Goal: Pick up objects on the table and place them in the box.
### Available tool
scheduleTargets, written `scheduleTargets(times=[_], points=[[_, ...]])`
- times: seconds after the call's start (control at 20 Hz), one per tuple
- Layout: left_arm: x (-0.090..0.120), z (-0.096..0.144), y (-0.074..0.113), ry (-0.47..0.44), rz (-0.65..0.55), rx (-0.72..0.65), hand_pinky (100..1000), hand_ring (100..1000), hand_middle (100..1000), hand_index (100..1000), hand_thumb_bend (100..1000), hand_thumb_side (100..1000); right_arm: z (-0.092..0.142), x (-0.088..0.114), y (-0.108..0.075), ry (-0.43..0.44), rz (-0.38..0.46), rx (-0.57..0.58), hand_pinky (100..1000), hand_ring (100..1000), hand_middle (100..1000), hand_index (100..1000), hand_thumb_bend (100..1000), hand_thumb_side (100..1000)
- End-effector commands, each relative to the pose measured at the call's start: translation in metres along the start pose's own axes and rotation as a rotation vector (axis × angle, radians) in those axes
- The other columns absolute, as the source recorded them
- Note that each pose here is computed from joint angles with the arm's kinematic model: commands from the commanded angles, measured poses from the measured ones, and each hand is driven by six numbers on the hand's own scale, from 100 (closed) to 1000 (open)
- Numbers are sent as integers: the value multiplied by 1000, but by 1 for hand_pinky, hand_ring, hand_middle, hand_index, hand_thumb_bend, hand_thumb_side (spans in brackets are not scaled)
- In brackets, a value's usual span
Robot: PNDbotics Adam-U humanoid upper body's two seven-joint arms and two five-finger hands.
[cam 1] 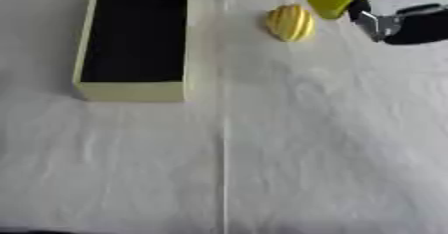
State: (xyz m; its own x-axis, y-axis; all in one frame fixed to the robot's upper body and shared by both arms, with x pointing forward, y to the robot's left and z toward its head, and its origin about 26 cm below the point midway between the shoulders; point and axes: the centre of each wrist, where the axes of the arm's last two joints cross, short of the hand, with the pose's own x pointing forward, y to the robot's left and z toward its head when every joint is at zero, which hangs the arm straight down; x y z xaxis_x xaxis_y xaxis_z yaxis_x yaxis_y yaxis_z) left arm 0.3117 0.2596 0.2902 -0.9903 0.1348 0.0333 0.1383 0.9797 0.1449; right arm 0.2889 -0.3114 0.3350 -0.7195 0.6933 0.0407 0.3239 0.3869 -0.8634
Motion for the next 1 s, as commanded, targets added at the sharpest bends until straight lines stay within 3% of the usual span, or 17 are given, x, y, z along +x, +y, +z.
scheduleTargets(times=[0.05,0.25,0.45,0.6,1.0], points=[[2,-12,-10,-43,70,-29,776,769,682,859,100,610,-9,0,-12,35,8,-35,798,643,100,511,100,285],[0,-22,-23,-72,153,-61,776,769,683,858,100,597,-20,-15,-10,83,14,-60,792,638,100,512,100,278],[-1,-29,-31,-101,204,-84,776,769,682,859,100,586,-27,-30,-4,113,97,-65,783,636,100,522,100,159],[-1,-34,-36,-119,237,-98,777,770,683,859,100,576,-33,-43,6,132,167,-56,778,635,100,533,100,111],[-2,-38,-46,-133,298,-124,776,769,682,859,100,592,-42,-71,44,174,297,10,773,638,100,550,100,110]])
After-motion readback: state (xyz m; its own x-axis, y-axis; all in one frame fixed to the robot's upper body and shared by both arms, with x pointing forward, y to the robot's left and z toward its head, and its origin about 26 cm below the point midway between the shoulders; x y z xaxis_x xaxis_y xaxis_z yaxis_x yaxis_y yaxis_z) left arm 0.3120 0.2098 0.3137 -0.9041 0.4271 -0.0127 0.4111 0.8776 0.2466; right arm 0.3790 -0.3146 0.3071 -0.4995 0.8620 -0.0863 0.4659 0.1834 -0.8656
